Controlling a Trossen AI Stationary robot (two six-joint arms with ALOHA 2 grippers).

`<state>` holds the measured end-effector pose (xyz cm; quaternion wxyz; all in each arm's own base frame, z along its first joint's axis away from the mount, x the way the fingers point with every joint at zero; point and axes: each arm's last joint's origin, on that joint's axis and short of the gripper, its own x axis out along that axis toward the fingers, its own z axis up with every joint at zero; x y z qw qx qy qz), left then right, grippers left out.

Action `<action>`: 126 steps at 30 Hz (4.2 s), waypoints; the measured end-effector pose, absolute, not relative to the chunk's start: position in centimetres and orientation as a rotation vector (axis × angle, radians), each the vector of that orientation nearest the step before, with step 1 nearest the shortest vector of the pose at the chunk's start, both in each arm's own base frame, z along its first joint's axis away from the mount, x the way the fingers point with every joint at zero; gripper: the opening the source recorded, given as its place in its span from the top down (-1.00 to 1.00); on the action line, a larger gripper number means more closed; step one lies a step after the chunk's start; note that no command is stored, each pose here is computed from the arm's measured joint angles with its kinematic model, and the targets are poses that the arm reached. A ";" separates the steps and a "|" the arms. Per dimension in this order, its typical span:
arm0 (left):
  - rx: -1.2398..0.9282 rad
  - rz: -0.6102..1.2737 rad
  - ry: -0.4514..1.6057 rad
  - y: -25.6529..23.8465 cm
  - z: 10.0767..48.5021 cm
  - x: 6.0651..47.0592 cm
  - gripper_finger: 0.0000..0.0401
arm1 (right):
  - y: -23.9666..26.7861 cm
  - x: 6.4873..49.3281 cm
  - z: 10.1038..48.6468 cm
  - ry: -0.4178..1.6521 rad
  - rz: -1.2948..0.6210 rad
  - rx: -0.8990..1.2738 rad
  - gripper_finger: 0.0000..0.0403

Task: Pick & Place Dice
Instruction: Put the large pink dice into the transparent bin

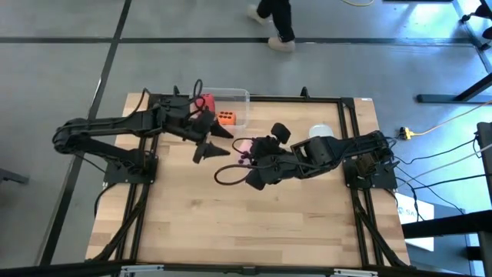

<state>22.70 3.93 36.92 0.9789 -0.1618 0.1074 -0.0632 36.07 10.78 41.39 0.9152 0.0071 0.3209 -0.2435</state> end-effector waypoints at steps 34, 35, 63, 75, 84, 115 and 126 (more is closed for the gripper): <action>0.159 -0.058 -0.099 2.2 39.5 23.9 -0.65 | 8.8 30.8 47.6 0.378 -0.506 0.731 0.28; 0.161 -0.062 -0.113 2.0 39.6 23.8 -0.65 | 8.8 30.9 47.7 0.371 -0.502 0.730 0.29; 0.144 -0.030 -0.213 0.1 39.2 26.6 -0.65 | 8.1 31.9 48.6 0.300 -0.431 0.696 0.32; 0.177 0.001 -0.221 0.2 39.2 26.8 -0.65 | 8.4 32.3 49.0 0.275 -0.361 0.708 0.35; 0.237 -0.038 -0.232 -0.6 39.0 27.3 -0.32 | 8.7 33.4 48.8 0.289 -0.285 0.703 0.36; 0.224 -0.102 -0.145 -0.7 37.9 27.6 0.38 | 8.7 33.5 47.6 0.373 -0.325 0.663 -0.79; 0.227 -0.112 -0.088 -0.8 37.5 27.4 0.38 | 8.6 33.5 47.1 0.401 -0.362 0.638 -0.79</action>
